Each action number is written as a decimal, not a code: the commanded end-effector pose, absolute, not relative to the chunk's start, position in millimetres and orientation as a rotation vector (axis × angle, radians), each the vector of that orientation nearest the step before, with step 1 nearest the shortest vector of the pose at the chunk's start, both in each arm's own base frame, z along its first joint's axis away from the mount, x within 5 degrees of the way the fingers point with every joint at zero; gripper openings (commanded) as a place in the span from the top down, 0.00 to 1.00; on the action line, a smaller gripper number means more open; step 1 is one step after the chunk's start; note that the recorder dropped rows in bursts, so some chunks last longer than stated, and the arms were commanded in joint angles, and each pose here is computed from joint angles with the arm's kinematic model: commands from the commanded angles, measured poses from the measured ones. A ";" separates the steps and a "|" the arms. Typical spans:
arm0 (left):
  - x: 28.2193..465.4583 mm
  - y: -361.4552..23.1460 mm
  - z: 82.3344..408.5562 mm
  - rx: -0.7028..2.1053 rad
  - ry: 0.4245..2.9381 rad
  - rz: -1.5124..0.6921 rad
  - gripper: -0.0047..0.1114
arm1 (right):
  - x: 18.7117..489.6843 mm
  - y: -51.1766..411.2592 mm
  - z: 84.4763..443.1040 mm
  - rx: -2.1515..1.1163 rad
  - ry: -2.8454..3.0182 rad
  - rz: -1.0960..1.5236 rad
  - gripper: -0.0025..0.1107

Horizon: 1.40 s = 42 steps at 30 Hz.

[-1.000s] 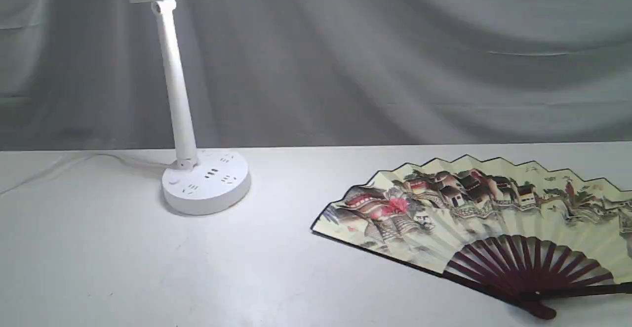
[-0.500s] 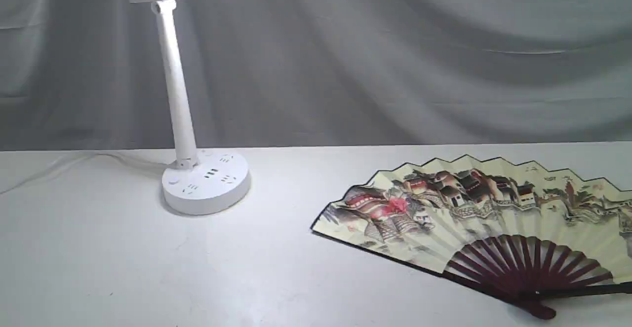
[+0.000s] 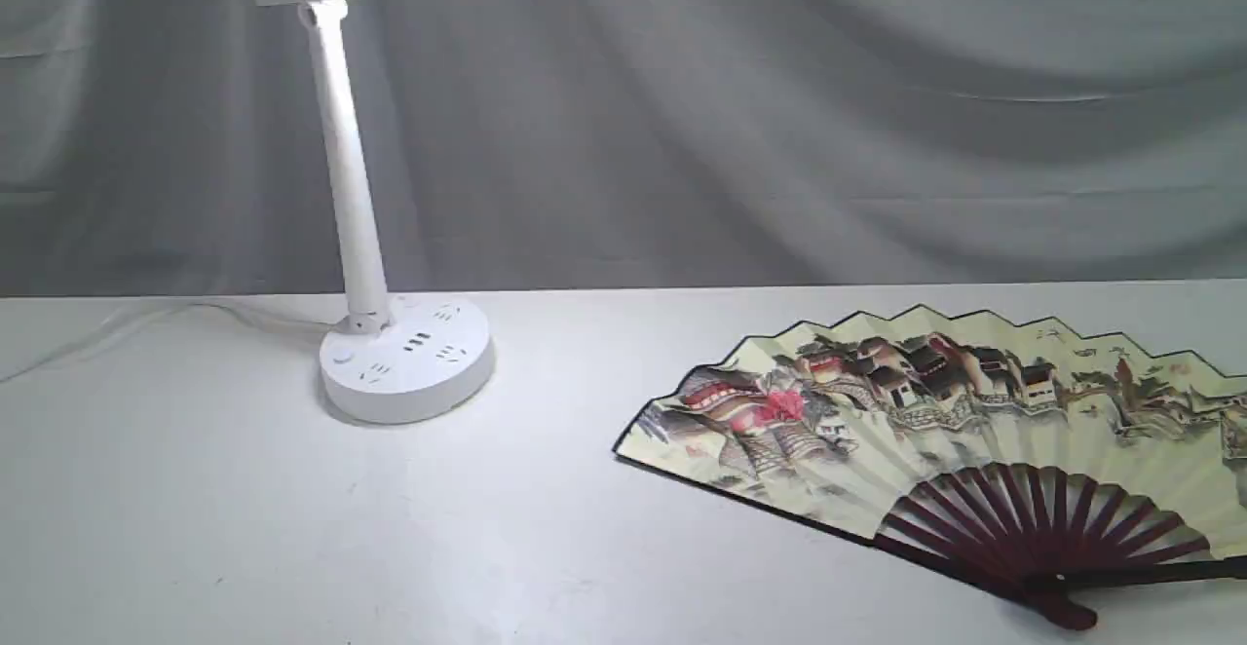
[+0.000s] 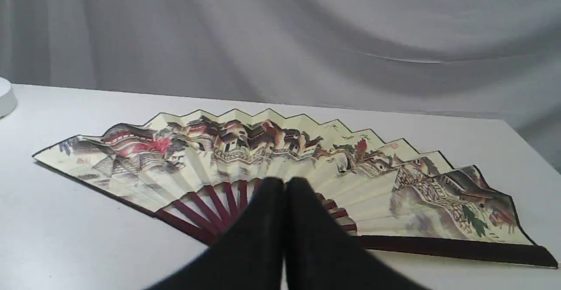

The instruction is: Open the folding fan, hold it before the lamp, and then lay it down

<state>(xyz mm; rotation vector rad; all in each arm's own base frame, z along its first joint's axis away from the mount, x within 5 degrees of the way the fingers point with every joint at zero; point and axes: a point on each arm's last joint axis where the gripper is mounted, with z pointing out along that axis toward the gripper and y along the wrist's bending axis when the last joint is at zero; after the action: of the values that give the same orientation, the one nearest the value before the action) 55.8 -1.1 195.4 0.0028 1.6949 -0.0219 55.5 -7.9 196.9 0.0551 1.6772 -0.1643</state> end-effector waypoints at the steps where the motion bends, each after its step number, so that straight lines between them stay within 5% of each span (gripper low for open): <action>1: 55.8 -1.4 194.5 -0.005 1.689 -0.036 0.96 | 55.3 -8.5 195.4 0.062 1.680 -0.167 0.98; 42: 55.8 -1.2 194.5 0.000 1.689 -0.029 0.96 | 54.9 -10.5 195.4 0.101 1.679 -0.187 0.98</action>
<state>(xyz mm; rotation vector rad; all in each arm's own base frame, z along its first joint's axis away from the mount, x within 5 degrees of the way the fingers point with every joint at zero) 55.8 -1.1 195.4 0.0028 1.6949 -0.0219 55.2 -9.9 196.9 0.1004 1.6753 -0.1735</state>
